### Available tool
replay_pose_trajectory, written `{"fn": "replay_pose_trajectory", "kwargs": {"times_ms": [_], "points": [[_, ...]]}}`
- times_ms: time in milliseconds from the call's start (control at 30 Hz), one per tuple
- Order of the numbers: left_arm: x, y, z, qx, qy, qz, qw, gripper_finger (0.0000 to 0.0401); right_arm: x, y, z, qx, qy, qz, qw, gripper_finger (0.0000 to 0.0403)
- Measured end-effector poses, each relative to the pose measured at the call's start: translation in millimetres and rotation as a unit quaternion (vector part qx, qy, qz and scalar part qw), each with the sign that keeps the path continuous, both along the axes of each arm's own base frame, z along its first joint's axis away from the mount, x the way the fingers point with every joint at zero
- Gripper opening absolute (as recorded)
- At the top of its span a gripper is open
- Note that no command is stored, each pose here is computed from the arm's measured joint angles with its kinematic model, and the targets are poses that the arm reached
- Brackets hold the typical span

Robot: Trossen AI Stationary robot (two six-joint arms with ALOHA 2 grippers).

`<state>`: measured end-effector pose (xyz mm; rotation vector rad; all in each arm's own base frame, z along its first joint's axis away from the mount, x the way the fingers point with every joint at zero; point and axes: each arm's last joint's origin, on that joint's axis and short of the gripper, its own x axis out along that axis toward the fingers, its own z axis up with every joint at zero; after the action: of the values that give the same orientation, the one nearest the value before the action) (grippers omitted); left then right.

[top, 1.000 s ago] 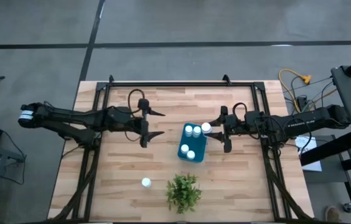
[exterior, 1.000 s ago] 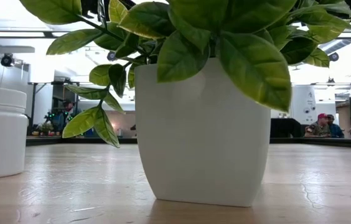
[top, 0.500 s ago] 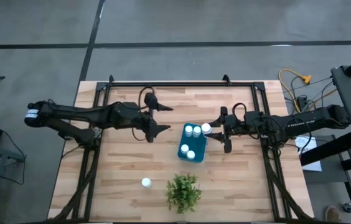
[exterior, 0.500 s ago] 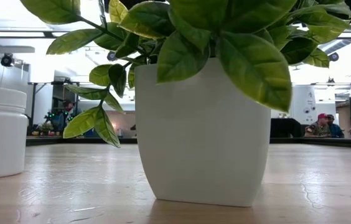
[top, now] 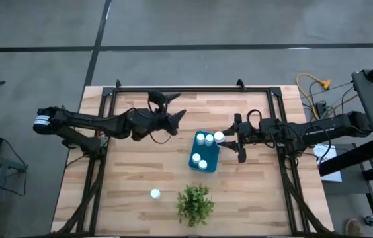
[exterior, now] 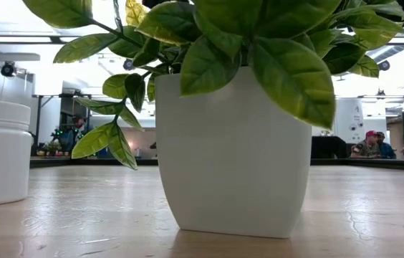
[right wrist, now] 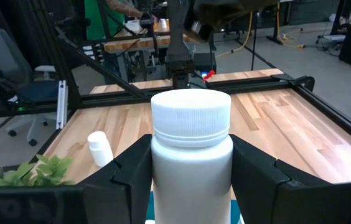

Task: Pick and place pill bottles into a basket
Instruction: Put the white pill bottle into the blue bin

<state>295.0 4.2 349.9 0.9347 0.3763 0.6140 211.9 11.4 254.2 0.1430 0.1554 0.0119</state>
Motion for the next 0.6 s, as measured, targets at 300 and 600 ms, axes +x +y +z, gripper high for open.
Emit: {"fn": "replay_pose_trajectory", "kwargs": {"times_ms": [300, 600], "points": [[12, -3, 3, 0.018, -0.044, -0.054, 0.997, 0.0343, 0, 0, 0, -0.001, 0.0, 0.008, 1.0, 0.0164], [14, -13, 9, 0.027, -0.072, -0.166, 0.983, 0.0343, 0, 1, 0, 0.005, 0.002, 0.021, 1.0, 0.0164]]}}
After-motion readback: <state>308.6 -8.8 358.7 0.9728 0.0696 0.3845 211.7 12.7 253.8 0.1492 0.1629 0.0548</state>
